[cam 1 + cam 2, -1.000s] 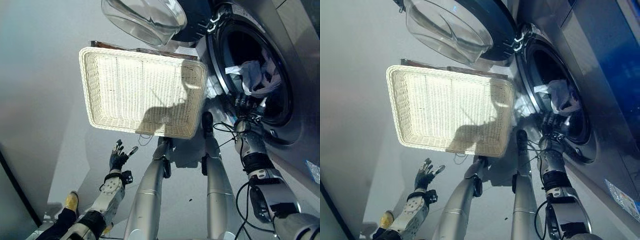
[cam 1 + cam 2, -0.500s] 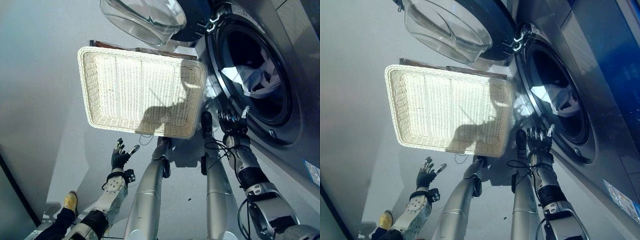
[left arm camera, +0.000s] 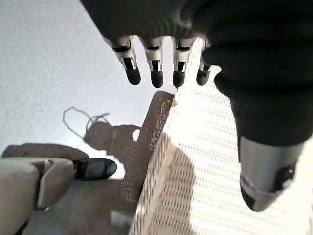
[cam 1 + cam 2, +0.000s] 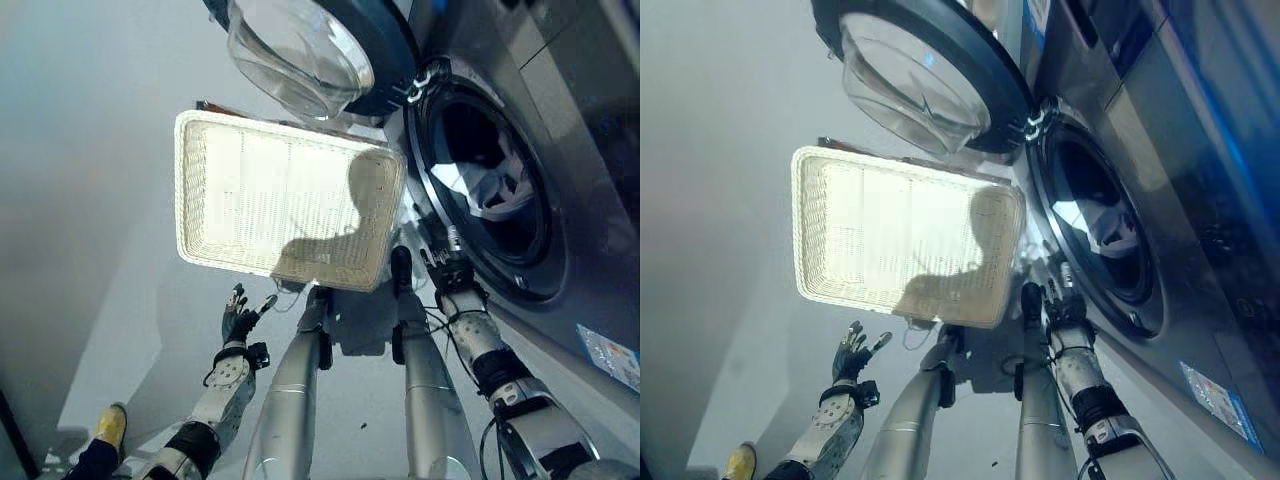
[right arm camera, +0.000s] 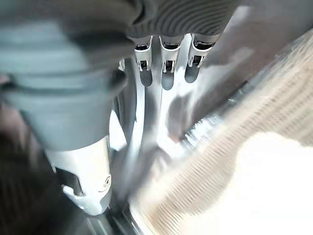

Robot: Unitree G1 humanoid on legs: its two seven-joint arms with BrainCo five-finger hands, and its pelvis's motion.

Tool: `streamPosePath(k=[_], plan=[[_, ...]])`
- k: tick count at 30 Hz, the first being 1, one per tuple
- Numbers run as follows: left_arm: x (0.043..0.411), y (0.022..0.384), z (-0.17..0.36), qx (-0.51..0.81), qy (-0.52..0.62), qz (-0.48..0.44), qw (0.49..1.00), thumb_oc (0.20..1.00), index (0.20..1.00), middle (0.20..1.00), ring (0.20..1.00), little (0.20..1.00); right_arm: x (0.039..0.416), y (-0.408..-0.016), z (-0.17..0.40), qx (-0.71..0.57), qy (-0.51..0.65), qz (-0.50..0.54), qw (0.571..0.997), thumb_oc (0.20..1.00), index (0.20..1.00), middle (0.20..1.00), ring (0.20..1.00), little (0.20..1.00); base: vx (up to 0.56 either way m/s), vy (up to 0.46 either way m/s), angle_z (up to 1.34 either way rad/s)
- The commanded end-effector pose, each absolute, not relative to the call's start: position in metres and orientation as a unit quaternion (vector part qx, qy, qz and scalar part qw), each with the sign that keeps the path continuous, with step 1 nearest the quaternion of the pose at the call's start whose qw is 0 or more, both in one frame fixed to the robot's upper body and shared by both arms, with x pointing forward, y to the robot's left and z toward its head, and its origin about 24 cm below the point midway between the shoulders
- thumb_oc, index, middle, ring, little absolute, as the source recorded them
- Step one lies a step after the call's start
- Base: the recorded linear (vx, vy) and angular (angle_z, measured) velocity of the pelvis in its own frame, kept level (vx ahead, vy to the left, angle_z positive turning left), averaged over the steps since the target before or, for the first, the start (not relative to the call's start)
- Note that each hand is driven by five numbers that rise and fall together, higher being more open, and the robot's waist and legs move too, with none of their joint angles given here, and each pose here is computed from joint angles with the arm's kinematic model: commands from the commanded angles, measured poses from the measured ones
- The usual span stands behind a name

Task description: Put the clothes into the washing machine.

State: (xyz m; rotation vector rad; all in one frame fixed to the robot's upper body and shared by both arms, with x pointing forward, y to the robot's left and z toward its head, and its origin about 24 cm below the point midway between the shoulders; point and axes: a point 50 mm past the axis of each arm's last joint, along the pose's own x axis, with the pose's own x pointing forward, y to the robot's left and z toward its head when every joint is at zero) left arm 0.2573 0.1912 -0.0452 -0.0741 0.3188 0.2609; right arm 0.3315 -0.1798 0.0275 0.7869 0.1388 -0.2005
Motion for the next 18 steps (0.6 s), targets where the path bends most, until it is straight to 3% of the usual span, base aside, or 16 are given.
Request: streamPosePath(k=[1, 3, 7, 13, 18], plan=[[0.25, 0.208, -0.055, -0.051, 0.183, 0.101, 0.977, 1.0, 1.0, 1.0, 1.0, 1.0, 0.317, -0.191, 0.011, 0.236, 0.072, -0.042, 0.968, 1.0, 1.0, 1.0, 1.0, 1.0, 0.06, -0.073, 0.09], [0.235, 0.219, -0.073, -0.06, 0.226, 0.061, 0.97, 1.0, 1.0, 1.0, 1.0, 1.0, 0.292, -0.22, -0.026, 0.084, 0.143, -0.034, 0.986, 1.0, 1.0, 1.0, 1.0, 1.0, 0.09, -0.07, 0.2], [0.215, 0.233, -0.091, -0.069, 0.276, 0.041, 0.958, 1.0, 1.0, 1.0, 1.0, 1.0, 0.26, -0.238, -0.06, -0.027, 0.22, -0.025, 0.975, 1.0, 1.0, 1.0, 1.0, 1.0, 0.14, -0.057, 0.07], [0.185, 0.236, -0.115, -0.102, 0.338, 0.038, 0.935, 1.0, 1.0, 1.0, 1.0, 1.0, 0.214, -0.231, -0.099, -0.102, 0.294, 0.0, 0.95, 1.0, 1.0, 1.0, 1.0, 1.0, 0.12, -0.041, 0.11], [0.169, 0.235, -0.126, -0.099, 0.365, 0.044, 0.925, 1.0, 1.0, 1.0, 1.0, 1.0, 0.187, -0.226, -0.121, -0.077, 0.372, 0.027, 0.924, 1.0, 1.0, 1.0, 1.0, 1.0, 0.09, -0.01, 0.12]])
